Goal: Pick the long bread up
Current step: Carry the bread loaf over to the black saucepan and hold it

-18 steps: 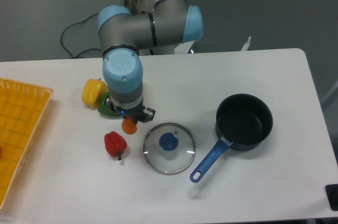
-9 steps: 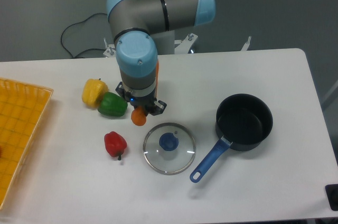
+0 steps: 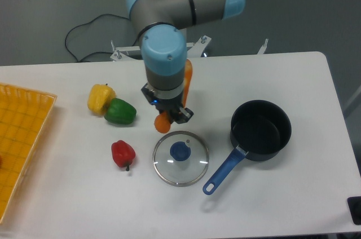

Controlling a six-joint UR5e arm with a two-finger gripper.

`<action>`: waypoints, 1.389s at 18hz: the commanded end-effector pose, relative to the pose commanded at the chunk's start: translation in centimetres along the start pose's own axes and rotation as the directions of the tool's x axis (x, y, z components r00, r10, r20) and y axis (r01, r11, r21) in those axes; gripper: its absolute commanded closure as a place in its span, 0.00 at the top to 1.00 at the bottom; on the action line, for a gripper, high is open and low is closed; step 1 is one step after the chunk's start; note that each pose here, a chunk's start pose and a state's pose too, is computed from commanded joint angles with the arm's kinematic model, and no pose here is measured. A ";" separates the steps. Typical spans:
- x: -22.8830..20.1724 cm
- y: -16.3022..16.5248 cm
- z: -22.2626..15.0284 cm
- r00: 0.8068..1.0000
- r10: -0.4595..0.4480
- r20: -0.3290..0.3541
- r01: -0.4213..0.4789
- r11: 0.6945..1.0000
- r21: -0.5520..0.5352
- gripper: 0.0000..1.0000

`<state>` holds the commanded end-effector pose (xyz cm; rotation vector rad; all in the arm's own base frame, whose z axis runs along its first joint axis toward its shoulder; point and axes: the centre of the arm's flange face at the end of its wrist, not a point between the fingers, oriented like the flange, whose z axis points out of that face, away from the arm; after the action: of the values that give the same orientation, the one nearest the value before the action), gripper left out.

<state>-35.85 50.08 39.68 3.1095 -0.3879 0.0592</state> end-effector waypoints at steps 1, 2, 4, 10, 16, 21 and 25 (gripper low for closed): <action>-0.7 0.4 -0.7 1.000 0.003 0.010 -0.003 1.000 0.007 0.36; -1.2 0.7 -0.8 1.000 0.011 0.015 -0.011 1.000 0.009 0.36; -2.2 1.5 -0.8 0.999 0.045 0.016 -0.045 0.999 0.010 0.36; -5.7 3.8 0.6 0.995 0.095 0.036 -0.096 0.995 0.013 0.36; -5.3 4.0 2.2 0.994 0.109 0.007 -0.109 0.994 -0.025 0.36; -4.5 3.9 2.5 0.995 0.101 -0.005 -0.101 0.994 -0.027 0.36; -4.6 4.0 2.4 0.995 0.098 -0.004 -0.098 0.995 -0.020 0.36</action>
<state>-41.20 47.31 37.09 3.0681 -0.5374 0.0597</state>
